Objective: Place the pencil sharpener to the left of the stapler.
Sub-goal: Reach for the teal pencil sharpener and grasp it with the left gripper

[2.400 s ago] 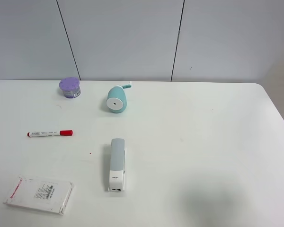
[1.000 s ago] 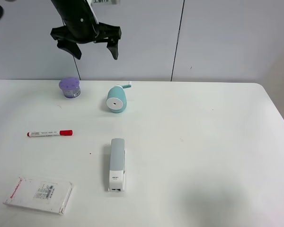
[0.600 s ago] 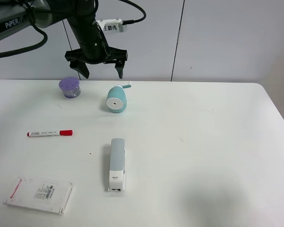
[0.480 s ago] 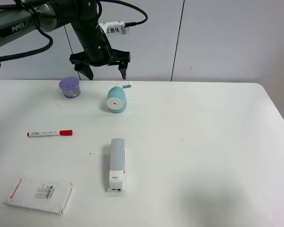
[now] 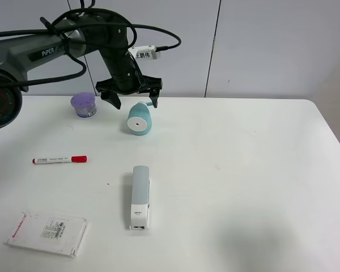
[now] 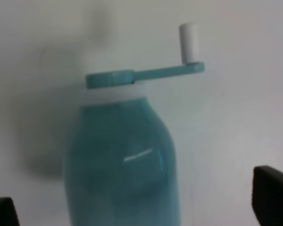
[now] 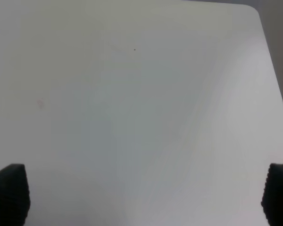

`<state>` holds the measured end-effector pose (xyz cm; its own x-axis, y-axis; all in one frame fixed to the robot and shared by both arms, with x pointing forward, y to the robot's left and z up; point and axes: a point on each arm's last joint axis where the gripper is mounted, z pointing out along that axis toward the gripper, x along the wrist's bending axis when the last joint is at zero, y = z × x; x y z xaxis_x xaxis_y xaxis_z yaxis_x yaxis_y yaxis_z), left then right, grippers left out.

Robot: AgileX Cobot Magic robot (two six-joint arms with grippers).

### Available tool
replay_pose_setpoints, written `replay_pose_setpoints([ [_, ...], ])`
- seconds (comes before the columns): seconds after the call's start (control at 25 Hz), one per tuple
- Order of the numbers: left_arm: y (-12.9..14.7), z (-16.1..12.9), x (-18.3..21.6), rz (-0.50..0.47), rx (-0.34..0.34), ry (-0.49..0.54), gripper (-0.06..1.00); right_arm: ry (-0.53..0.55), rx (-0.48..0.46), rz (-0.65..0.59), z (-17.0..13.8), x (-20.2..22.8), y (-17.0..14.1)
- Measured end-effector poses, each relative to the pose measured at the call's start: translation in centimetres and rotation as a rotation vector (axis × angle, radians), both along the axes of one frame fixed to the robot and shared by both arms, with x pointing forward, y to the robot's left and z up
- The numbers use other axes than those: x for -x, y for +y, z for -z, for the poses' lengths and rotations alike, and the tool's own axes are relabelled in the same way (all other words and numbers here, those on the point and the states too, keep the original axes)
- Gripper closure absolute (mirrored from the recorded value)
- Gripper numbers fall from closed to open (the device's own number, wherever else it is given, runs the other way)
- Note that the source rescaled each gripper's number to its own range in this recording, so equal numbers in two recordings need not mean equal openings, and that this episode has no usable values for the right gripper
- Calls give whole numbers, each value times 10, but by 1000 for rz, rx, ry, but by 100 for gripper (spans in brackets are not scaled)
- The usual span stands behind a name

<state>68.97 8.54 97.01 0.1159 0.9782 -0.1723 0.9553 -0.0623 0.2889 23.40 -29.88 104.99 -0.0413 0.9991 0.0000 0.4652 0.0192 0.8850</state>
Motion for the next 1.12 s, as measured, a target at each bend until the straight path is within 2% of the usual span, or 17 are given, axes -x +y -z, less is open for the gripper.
replay_pose_setpoints([
  [0.48,-7,55,-10,26,-24,23,-6,0,0,0,0,0,0],
  [0.8,-8,66,-11,58,-36,22,-5,0,0,0,0,0,0],
  [0.84,-8,66,-12,69,-39,19,4,0,0,0,0,0,0],
  [0.88,-8,66,-12,78,-42,16,24,0,0,0,0,0,0],
  [0.96,-7,66,-12,92,-52,11,93,0,0,0,0,0,0],
  [1.12,-7,65,-12,101,-55,10,92,0,0,0,0,0,0],
])
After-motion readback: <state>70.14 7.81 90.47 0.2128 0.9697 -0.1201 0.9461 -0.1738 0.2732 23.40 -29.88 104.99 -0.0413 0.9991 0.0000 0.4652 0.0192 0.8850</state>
